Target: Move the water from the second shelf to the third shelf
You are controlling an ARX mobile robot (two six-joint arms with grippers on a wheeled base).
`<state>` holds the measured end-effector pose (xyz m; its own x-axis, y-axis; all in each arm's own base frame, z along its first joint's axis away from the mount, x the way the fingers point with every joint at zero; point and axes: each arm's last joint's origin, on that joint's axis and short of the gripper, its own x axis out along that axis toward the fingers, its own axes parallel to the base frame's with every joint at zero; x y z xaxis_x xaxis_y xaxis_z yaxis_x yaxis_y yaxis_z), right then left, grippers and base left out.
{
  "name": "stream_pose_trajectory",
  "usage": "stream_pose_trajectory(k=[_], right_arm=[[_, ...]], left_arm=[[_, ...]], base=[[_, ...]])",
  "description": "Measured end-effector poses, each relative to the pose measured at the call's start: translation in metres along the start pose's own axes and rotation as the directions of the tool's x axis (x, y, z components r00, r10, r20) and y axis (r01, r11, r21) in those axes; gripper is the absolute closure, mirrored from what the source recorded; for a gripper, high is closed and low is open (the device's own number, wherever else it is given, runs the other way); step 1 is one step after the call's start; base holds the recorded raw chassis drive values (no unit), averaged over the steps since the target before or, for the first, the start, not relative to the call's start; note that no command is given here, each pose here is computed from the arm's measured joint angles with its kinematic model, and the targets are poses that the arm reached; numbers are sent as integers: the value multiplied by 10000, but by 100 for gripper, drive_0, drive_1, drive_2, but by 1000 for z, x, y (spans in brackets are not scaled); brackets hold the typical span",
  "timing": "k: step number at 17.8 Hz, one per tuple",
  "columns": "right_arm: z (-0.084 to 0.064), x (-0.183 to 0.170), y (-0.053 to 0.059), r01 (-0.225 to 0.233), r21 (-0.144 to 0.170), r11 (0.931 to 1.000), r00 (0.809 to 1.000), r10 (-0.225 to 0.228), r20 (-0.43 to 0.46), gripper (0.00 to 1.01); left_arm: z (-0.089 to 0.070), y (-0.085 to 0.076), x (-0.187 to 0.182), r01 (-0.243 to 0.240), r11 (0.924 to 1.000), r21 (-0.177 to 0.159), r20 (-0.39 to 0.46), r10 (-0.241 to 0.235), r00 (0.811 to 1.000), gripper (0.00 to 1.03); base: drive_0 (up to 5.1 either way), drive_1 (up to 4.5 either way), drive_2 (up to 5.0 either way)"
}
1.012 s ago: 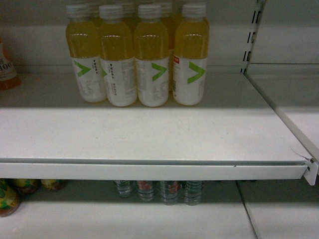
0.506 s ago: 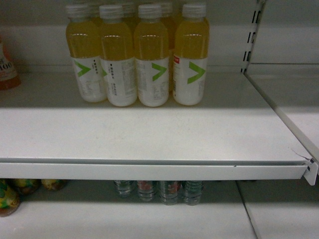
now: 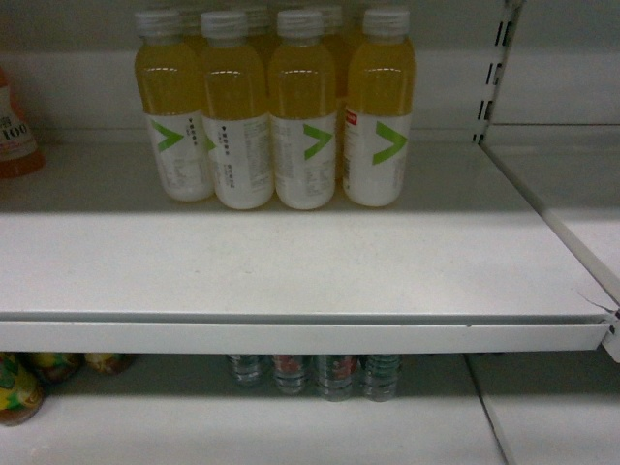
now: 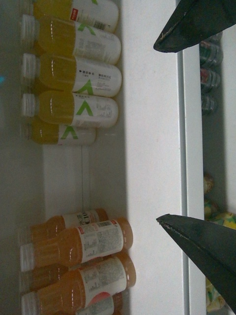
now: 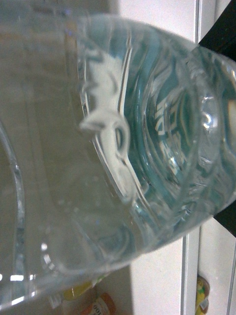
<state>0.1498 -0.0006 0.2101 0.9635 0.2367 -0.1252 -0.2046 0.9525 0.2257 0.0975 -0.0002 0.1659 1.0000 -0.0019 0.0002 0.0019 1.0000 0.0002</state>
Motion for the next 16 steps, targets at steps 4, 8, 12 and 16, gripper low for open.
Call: stream_pose_trajectory(k=[4,8,12,16], right_arm=[[0,0,0,-37,1,10000,10000,37,-11,59],[0,0,0,-45,0,10000,10000,45,-9,59],[0,0,0,-56,4,10000,10000,56,-30,59],[0,0,0,-72,-3,10000,10000,72,-11,59]], left_arm=[[0,0,0,0,10000,-4,4,0,10000,5],[0,0,0,-8,10000,-4,-15,8,10000,5],[0,0,0,-4,10000,-4,-4,4,10000,5],[0,0,0,-4,10000,-4,8,4,10000,5]], base=[[0,0,0],[0,0,0],[-237,182,67],[-477,361,131]])
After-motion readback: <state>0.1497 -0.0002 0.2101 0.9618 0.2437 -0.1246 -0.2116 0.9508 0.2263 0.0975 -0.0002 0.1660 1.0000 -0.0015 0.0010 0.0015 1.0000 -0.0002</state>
